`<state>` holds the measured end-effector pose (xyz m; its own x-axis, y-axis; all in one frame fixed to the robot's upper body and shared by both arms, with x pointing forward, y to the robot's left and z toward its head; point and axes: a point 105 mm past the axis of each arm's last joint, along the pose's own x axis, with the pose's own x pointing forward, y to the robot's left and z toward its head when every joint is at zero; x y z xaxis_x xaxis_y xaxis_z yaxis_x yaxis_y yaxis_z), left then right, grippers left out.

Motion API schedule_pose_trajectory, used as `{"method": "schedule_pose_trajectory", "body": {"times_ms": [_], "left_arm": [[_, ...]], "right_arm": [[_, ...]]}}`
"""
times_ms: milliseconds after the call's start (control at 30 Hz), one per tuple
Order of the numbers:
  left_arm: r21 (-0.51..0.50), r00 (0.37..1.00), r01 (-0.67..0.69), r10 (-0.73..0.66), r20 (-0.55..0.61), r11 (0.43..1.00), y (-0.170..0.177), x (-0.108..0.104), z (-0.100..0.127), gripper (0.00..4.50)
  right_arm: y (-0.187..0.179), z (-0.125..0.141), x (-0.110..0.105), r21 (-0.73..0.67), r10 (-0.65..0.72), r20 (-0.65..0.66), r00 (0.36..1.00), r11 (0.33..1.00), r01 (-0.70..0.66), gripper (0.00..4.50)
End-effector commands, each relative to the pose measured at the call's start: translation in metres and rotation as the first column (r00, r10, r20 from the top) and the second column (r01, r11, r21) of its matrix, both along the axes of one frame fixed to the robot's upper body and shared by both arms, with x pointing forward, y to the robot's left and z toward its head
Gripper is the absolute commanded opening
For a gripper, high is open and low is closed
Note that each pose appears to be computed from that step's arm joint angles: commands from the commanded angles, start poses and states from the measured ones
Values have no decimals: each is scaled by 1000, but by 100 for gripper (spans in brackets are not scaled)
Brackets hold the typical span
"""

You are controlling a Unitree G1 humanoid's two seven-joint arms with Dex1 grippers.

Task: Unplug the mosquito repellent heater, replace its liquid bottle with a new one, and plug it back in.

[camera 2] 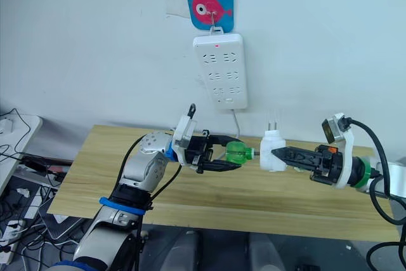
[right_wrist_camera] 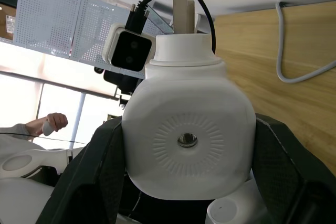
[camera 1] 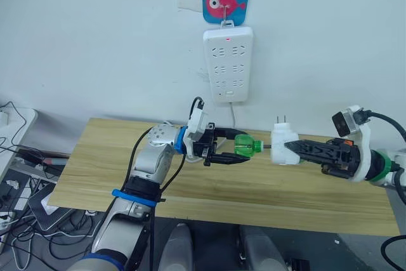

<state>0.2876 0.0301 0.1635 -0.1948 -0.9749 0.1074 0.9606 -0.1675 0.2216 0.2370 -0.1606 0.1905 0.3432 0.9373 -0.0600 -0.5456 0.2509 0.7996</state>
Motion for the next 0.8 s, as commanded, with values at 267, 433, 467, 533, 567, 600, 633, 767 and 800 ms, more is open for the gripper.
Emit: {"method": "schedule_pose_trajectory", "body": {"times_ms": [267, 433, 467, 533, 567, 600, 633, 767, 800], "left_arm": [[-16, 998, 41, -40, 44, 999, -9, -4, 9, 228], [-7, 998, 52, -51, 44, 999, -8, -5, 8, 228], [-6, 998, 52, -52, 44, 999, -8, -5, 8, 228], [-2, 998, 55, -54, 43, 999, -7, -5, 8, 228], [-1, 998, 54, -54, 43, 999, -7, -5, 8, 228], [0, 998, 55, -55, 44, 998, -7, -5, 8, 228], [1, 998, 54, -54, 44, 999, -7, -5, 8, 228], [-2, 998, 48, -48, 48, 999, -8, -2, 9, 228], [-4, 998, 47, -47, 50, 999, -9, -2, 10, 228]], "right_arm": [[8, 14, -1, 39, 27, 57, 998, 999, -29, 293], [6, 16, 2, 39, 15, 59, 998, 999, -18, 293], [6, 17, 3, 39, 13, 60, 998, 999, -15, 293], [4, 17, 4, 37, 10, 58, 998, 999, -12, 293], [3, 17, 4, 34, 9, 57, 998, 999, -11, 293], [3, 17, 4, 32, 9, 56, 998, 999, -10, 293], [3, 17, 4, 31, 8, 54, 999, 999, -9, 293], [5, 16, 4, 30, 14, 54, 998, 999, -15, 293], [6, 16, 4, 30, 15, 55, 998, 999, -17, 293]]}}
